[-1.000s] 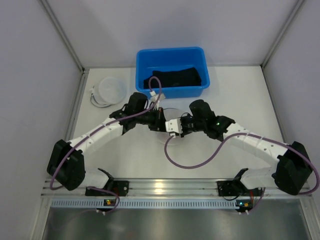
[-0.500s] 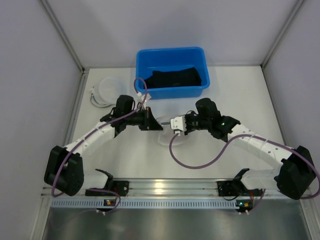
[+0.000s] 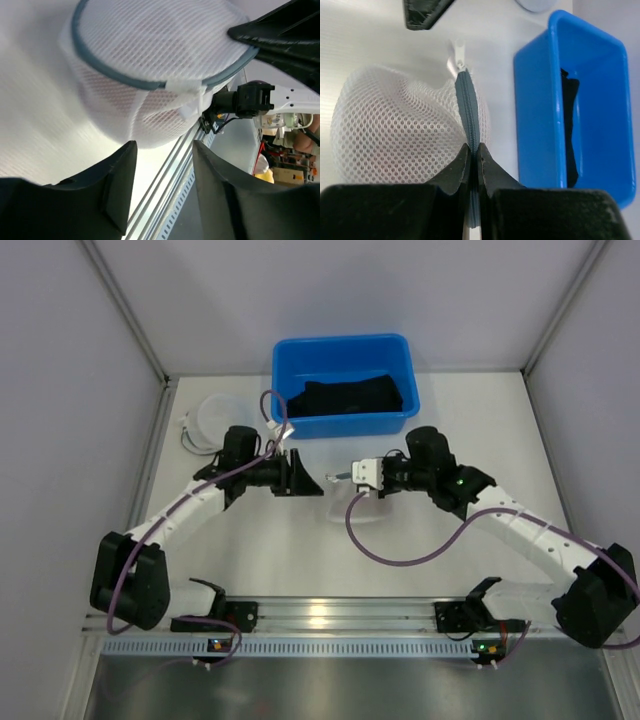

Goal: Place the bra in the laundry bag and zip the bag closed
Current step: Zip the zipper on the laundry bag, then place the laundry bag at the center of the board.

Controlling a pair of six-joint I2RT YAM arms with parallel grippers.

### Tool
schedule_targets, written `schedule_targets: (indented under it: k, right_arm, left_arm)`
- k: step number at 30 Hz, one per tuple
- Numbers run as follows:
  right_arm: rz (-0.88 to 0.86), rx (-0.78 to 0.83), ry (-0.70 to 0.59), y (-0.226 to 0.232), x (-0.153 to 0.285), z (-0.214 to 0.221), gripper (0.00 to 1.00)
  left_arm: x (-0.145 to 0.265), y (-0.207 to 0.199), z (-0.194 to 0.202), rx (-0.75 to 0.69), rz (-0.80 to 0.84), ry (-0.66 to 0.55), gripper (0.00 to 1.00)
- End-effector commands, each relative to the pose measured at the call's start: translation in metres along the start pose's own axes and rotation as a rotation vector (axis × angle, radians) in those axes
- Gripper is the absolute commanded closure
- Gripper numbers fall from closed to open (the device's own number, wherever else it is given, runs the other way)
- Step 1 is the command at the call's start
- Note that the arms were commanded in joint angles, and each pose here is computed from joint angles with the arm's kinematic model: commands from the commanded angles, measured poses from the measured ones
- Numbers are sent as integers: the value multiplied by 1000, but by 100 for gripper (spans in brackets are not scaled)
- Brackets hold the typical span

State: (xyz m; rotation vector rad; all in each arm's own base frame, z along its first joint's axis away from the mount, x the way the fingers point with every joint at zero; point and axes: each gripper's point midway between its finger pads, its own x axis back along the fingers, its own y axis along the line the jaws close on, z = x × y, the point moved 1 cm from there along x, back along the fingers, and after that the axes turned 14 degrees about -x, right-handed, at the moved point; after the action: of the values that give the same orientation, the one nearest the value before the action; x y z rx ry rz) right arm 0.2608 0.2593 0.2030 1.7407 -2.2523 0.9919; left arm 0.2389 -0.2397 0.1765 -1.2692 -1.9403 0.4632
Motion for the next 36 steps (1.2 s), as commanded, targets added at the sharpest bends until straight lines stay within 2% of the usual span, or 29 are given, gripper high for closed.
schedule_targets:
  k: [1, 3, 5, 6, 7, 16, 19, 23, 28, 33, 34, 36]
  right_arm:
    - [161, 17, -89, -49, 35, -53, 100]
    - [191, 21, -99, -58, 44, -62, 100]
    - [229, 45, -115, -70, 54, -74, 100]
    - [247, 50, -115, -75, 57, -76, 100]
    - [276, 67, -130, -84, 63, -85, 100]
    - [420, 78, -97, -131, 90, -95, 100]
    - [489, 81, -32, -151, 104, -79, 100]
    - [618, 87, 79, -181, 130, -46, 100]
    - [778, 45, 205, -225, 187, 5, 100]
    - [974, 7, 386, -279, 258, 76, 100]
    - [962, -25, 427, -288, 253, 101, 100]
    - [1018, -38, 495, -306, 273, 122, 100]
  left_arm:
    - [15, -21, -35, -138, 33, -79, 43]
    - [24, -29, -44, -180, 31, -115, 31]
    - [31, -29, -48, -196, 12, -139, 13]
    - [36, -31, -51, -208, 2, -159, 12]
    - [39, -29, -52, -205, -9, -168, 2]
    - [70, -5, -68, -214, -165, -243, 2]
    - [78, 1, -73, -215, -197, -238, 2]
    - [84, 17, -78, -221, -277, -208, 2]
    - [89, 25, -84, -217, -309, -202, 2]
    - [90, 47, -91, -180, -367, -199, 2]
    - [89, 51, -92, -178, -375, -195, 2]
    - [86, 60, -93, -172, -389, -181, 2]
